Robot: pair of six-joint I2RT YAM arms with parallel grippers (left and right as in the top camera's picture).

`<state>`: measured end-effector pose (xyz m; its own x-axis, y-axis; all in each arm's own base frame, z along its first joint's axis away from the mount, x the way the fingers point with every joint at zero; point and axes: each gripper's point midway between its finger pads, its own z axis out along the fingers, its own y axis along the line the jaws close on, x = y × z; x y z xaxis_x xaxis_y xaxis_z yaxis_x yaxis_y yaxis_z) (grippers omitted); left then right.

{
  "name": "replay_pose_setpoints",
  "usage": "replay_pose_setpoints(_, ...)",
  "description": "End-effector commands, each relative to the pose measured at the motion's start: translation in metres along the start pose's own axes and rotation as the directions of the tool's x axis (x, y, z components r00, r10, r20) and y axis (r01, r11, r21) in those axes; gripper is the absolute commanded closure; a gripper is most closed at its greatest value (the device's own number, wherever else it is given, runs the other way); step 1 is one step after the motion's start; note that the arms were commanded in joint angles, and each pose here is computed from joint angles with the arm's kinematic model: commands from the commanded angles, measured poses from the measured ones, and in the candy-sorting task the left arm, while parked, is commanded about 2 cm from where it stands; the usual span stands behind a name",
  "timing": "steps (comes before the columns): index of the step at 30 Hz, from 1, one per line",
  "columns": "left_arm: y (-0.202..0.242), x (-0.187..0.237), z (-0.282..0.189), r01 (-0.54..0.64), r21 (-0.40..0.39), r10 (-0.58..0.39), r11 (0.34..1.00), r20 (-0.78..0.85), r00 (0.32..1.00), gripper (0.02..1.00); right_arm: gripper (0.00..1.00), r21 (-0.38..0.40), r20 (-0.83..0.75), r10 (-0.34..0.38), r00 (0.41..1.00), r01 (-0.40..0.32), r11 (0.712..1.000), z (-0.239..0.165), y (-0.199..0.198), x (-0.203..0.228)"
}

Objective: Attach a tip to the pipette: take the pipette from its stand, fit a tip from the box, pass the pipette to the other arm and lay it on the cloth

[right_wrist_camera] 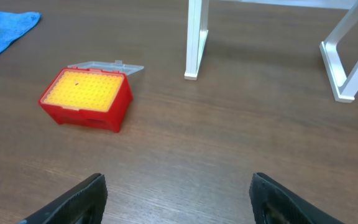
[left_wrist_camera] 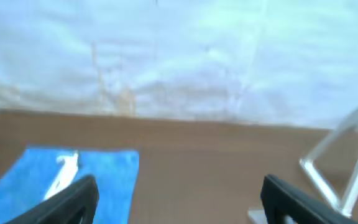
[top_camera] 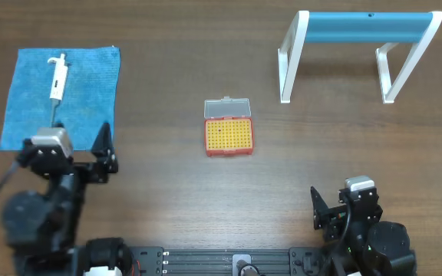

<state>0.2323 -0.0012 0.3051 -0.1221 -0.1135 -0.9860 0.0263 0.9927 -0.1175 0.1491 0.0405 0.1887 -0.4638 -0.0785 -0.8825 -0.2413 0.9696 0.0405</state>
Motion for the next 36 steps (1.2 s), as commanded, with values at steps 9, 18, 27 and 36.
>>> replay_pose_setpoints(9, 0.022, 0.143, 0.031, -0.009, -0.013, 0.009, 1.000, 0.052, 0.999, 0.051, 0.246, 0.010, -0.002, -0.011, 1.000, 0.011, 1.000, 0.001, -0.002, 0.000)
replay_pose_setpoints(18, 0.022, 0.143, 0.031, -0.009, -0.013, 0.009, 1.000, 0.051, 0.999, 0.051, 0.244, 0.010, -0.002, -0.011, 1.000, 0.011, 1.000, 0.001, -0.002, 0.000)
replay_pose_setpoints(27, 0.022, 0.143, 0.031, -0.009, -0.013, 0.009, 1.000, 0.051, 0.999, 0.051, 0.244, 0.381, 0.249, 0.108, 0.963, -0.199, 0.903, 0.019, -0.085, -0.019)
replay_pose_setpoints(36, 0.022, 0.143, 0.031, -0.009, -0.013, 0.009, 1.000, 0.051, 0.999, 0.049, 0.246, 0.220, 0.419, 0.021, 0.908, -0.124, 0.968, 0.087, -0.067, -0.014)
